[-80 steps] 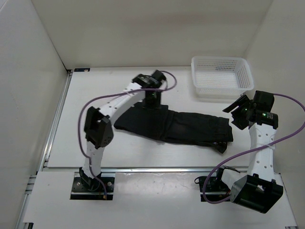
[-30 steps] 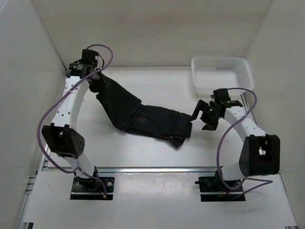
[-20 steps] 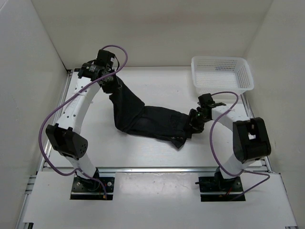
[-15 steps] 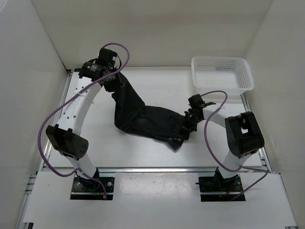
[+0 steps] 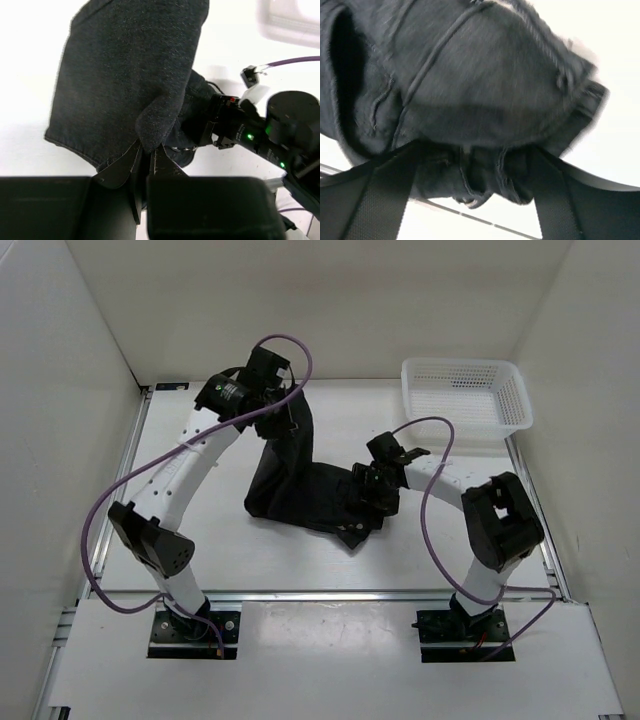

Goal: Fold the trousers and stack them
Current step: Fold the trousers

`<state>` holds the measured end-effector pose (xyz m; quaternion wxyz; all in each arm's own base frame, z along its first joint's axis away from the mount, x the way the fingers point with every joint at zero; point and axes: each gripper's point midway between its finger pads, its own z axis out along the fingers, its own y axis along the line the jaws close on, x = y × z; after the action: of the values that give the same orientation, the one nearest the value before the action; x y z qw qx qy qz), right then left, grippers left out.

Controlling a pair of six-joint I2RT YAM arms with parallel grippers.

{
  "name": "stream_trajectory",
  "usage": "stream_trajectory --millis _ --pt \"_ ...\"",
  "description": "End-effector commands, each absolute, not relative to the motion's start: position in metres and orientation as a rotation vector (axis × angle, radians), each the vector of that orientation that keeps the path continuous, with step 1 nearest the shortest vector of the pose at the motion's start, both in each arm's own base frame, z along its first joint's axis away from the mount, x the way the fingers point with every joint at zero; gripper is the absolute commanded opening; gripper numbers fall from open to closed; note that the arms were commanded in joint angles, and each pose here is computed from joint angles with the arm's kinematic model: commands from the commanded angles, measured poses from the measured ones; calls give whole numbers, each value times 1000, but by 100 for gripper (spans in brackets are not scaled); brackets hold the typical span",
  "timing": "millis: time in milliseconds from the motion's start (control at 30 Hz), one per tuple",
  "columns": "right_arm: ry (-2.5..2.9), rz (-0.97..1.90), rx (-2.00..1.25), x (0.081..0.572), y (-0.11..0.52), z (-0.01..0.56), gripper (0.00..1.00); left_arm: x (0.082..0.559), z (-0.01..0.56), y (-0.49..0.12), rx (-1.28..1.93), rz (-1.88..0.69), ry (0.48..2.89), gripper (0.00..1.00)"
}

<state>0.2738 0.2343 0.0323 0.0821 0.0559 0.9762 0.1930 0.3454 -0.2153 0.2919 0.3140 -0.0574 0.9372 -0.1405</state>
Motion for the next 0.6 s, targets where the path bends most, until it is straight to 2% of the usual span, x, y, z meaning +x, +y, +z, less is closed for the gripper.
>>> stream_trajectory --millis 0,33,100,333,400,500,533,567 --pt "2850 465 160 274 220 57 91 342 289 -231 -165 -392 2466 10" --pt "2857 433 151 269 213 62 97 342 285 -235 -169 -384 2474 10" --pt "2823 379 163 263 199 81 99 344 274 -244 -149 -367 2492 10" --pt "2665 365 292 250 135 144 97 338 265 -262 -117 -368 2514 10" --pt "2600 363 359 251 113 157 91 336 265 -265 -105 -371 2515 10" --pt "2580 334 407 249 90 161 66 348 280 -245 -101 -311 2469 10" --pt "2583 337 396 246 87 163 53 351 285 -235 -89 -291 2465 10" --pt "2589 329 413 245 83 162 49 359 291 -211 -98 -215 2456 10"
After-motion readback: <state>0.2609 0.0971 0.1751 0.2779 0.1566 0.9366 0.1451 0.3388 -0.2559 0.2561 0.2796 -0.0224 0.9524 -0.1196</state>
